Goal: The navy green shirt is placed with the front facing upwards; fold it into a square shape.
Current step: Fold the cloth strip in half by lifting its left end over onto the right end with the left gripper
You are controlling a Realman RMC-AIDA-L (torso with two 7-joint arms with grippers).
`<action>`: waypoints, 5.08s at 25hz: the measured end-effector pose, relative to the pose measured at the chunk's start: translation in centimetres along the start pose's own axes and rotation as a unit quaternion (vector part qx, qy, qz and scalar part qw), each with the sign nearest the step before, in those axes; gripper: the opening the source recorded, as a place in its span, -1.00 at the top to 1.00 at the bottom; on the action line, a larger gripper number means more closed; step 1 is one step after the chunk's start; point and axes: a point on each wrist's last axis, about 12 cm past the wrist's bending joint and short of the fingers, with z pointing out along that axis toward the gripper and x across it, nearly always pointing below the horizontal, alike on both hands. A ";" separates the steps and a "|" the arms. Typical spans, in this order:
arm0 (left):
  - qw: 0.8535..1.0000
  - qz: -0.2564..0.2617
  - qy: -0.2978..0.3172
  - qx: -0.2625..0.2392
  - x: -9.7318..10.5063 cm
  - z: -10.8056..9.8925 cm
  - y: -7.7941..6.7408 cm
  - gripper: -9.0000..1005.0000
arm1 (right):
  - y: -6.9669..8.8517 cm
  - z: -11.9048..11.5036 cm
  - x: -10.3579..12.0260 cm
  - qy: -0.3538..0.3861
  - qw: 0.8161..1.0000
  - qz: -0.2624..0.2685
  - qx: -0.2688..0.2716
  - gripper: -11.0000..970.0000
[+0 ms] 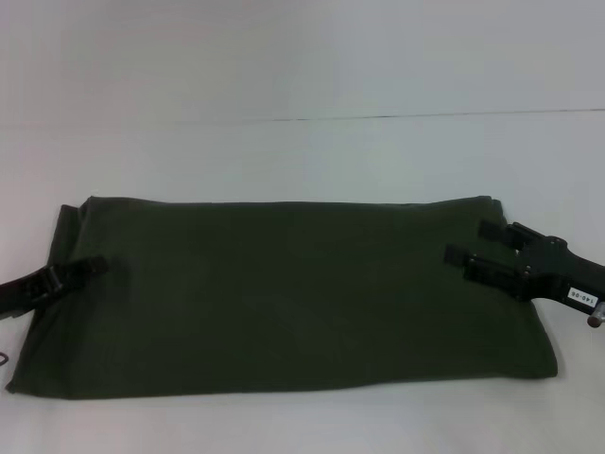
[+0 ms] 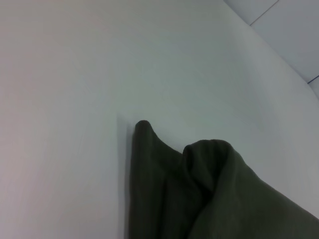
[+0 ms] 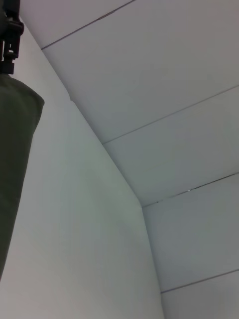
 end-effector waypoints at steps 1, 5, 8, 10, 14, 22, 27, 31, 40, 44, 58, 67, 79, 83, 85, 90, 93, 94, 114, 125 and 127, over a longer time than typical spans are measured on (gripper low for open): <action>1.000 0.001 -0.002 0.002 -0.1 0.0 0.0 -0.16 | 0.0 0.0 0.0 0.000 1.000 0.001 -0.001 -0.91; 0.999 0.011 -0.026 0.036 -1.0 -1.0 -0.6 -0.16 | 0.0 0.1 0.0 0.000 1.000 0.001 -0.001 -0.91; 0.996 0.017 -0.050 0.066 -1.8 -2.7 -0.9 -0.16 | 0.0 0.1 0.0 0.000 1.000 0.001 -0.001 -0.91; 0.996 0.014 -0.057 0.074 -2.2 -3.7 -0.8 -0.16 | 0.0 0.2 -0.1 0.000 1.000 0.000 -0.002 -0.91; 0.998 0.003 -0.047 0.045 -2.5 -4.9 0.0 -0.16 | -0.1 0.3 -0.2 0.000 1.000 -0.001 0.000 -0.91; 1.000 0.009 -0.005 -0.001 -3.2 -4.0 0.1 -0.17 | -0.2 0.4 -0.3 0.001 1.000 -0.002 0.003 -0.91; 0.999 0.022 0.028 -0.012 -4.1 -3.3 -0.9 -0.17 | -0.2 0.3 -0.2 0.002 1.000 -0.001 0.003 -0.91; 0.998 0.030 0.048 -0.026 -4.8 -3.3 -1.3 -0.17 | -0.2 0.3 -0.1 0.003 1.000 0.000 0.005 -0.91; 0.995 0.034 0.068 -0.057 -6.0 -4.2 -1.5 -0.18 | -0.2 0.5 0.0 0.011 1.000 -0.003 0.005 -0.91; 0.995 0.034 0.071 -0.061 -5.9 -3.9 -1.5 -0.18 | -0.1 0.6 0.0 0.012 1.000 -0.004 0.004 -0.91; 0.993 0.045 0.080 -0.078 -5.5 -2.7 -1.4 -0.19 | -0.1 0.6 0.1 0.014 1.000 -0.003 0.003 -0.91; 0.990 0.048 0.093 -0.097 -5.0 -2.5 -1.0 -0.19 | -0.1 0.6 0.1 0.014 1.000 -0.002 0.002 -0.91; 0.989 0.054 0.101 -0.093 -5.0 -1.9 -1.4 -0.20 | 0.0 0.7 0.2 0.014 1.000 -0.001 0.002 -0.91; 0.989 0.057 0.100 -0.096 -5.1 -1.9 -1.4 -0.20 | 0.0 0.7 0.2 0.014 1.000 -0.001 0.002 -0.91; 0.989 0.057 0.099 -0.095 -5.2 -1.8 -1.5 -0.20 | 0.0 0.7 0.2 0.014 1.000 -0.001 0.002 -0.91; 0.989 0.058 0.100 -0.091 -5.2 -1.9 -1.5 -0.20 | 0.0 0.7 0.2 0.014 1.000 -0.001 0.002 -0.91; 0.990 0.057 0.099 -0.088 -5.2 -1.9 -1.6 -0.21 | -0.1 0.7 0.2 0.014 1.000 -0.001 0.002 -0.91; 0.990 0.055 0.098 -0.085 -5.2 -1.9 -1.6 -0.29 | -0.1 0.7 0.2 0.014 1.000 -0.001 0.002 -0.91; 0.990 0.048 0.106 -0.075 -5.1 -1.6 -1.9 -0.67 | 0.0 0.7 0.3 0.014 1.000 0.001 0.001 -0.91; 0.991 0.047 0.109 -0.067 -5.1 -1.5 -2.1 -0.67 | 0.0 0.7 0.3 0.014 1.000 0.001 0.001 -0.91; 0.991 0.049 0.105 -0.070 -5.3 -1.6 -2.1 -0.66 | 0.0 0.7 0.3 0.014 1.000 0.001 0.001 -0.91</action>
